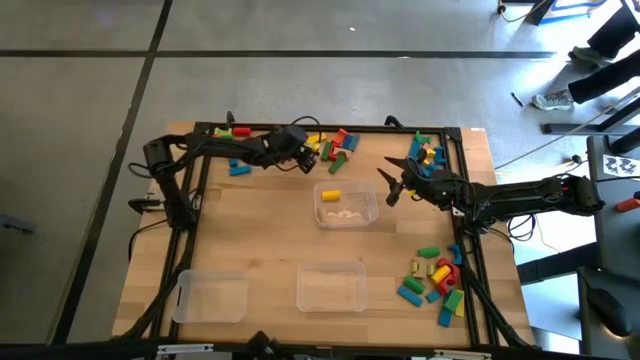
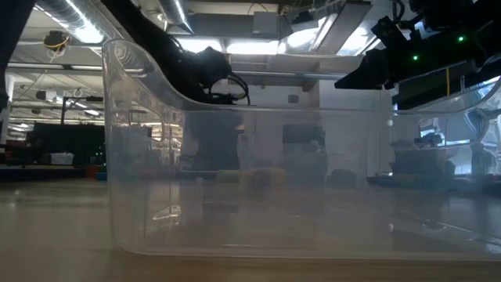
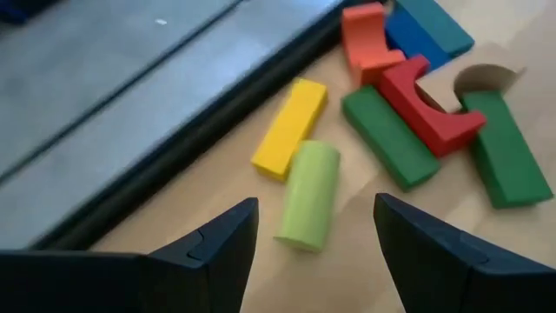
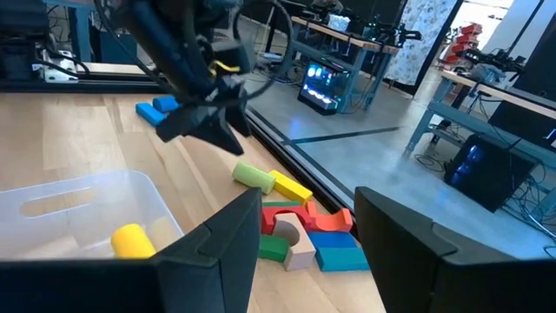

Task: Sort blocks by size
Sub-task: Put the light green cylindrical block into the top transparent bin

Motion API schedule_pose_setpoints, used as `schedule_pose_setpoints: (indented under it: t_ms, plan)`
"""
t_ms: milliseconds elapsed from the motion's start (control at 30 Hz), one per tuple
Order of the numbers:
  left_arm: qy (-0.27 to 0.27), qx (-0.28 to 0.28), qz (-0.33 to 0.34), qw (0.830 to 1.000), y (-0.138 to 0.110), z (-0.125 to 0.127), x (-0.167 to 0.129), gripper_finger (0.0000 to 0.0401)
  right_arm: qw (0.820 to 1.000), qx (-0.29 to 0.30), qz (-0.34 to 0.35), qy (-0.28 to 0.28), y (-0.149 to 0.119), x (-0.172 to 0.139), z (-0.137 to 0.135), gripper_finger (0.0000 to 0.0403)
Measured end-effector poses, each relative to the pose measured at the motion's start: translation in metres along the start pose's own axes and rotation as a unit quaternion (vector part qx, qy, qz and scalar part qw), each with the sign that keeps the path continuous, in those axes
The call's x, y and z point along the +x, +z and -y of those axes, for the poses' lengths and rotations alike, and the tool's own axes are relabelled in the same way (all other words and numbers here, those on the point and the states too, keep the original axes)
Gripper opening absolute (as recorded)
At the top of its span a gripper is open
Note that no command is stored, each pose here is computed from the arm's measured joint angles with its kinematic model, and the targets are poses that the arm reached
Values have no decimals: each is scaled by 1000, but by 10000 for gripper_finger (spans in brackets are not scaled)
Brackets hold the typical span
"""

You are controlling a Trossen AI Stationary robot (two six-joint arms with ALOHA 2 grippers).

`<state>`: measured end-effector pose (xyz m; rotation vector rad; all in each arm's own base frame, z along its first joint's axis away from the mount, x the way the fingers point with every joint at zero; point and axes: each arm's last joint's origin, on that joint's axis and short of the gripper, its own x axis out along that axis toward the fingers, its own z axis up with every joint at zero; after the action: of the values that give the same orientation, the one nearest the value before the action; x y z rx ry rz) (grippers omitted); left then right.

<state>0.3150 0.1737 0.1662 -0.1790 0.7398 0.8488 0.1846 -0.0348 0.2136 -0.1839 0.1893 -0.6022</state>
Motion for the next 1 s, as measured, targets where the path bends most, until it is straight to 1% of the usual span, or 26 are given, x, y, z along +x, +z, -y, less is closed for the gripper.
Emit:
schedule_pose_setpoints:
  t_ms: [167,333,433,600,800,867,1000]
  plan:
    - [7,-13,-15,1000,-6,-11,17,223,1000,0,0,0,0,0,0,186]
    - [-41,-32,-12,999,-7,-18,31,223,1000,0,0,0,0,0,0,186]
    - [-44,-31,-14,998,-10,-19,35,223,1000,0,0,0,0,0,0,186]
    - [-48,-7,-30,998,-16,-18,41,223,1000,0,0,0,0,0,0,186]
    - [-48,1,-31,998,-17,-18,43,223,1000,-1,-2,1,-1,0,0,186]
    - [-48,12,-32,998,-18,-18,43,223,1000,-1,-2,0,0,0,0,186]
    - [-48,30,-43,997,-20,-18,43,208,1000,-1,-2,1,-1,0,0,186]
